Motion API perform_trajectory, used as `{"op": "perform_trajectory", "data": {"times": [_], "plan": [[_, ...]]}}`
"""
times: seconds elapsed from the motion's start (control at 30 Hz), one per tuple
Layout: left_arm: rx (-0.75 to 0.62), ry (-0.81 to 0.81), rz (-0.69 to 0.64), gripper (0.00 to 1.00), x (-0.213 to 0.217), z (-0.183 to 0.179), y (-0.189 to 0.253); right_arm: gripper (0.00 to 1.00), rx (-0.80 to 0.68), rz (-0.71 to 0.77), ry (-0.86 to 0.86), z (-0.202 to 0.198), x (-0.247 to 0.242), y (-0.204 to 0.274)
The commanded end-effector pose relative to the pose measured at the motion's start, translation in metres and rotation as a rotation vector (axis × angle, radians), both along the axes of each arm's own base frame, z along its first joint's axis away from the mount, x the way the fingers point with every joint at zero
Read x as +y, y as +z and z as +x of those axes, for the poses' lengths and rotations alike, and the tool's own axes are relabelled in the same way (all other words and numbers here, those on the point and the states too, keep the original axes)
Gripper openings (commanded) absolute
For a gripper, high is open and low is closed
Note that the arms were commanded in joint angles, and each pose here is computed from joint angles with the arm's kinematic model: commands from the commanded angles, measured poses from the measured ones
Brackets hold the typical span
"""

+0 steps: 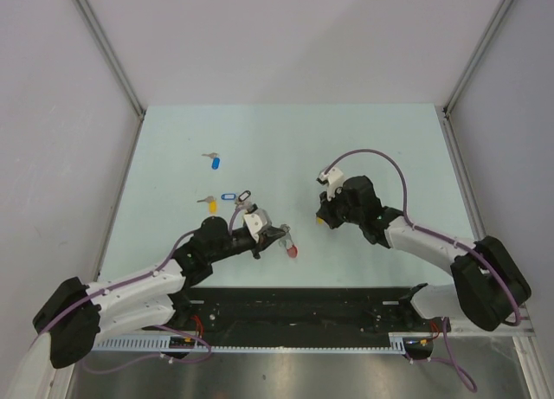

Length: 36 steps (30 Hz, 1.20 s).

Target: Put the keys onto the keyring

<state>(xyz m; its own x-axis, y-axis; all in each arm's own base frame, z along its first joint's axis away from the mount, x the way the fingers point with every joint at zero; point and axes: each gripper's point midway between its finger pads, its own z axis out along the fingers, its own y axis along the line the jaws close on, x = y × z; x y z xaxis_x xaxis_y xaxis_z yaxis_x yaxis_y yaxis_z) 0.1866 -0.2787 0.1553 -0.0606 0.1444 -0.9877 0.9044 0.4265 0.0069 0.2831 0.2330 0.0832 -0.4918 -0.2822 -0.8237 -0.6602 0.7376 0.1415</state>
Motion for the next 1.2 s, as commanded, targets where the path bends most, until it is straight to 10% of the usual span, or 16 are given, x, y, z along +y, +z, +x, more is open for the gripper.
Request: {"op": "perform_trajectory", "data": {"times": [0.0, 1.17], "plan": [[-0.139, -0.057, -0.075, 0.0, -0.004, -0.003, 0.023, 0.0, 0.01, -0.003, 0.136, -0.025, 0.01, 0.033], [-0.287, -0.117, -0.07, 0.0, 0.01, -0.018, 0.026, 0.0, 0.115, 0.104, 0.678, -0.121, 0.094, 0.125]]}}
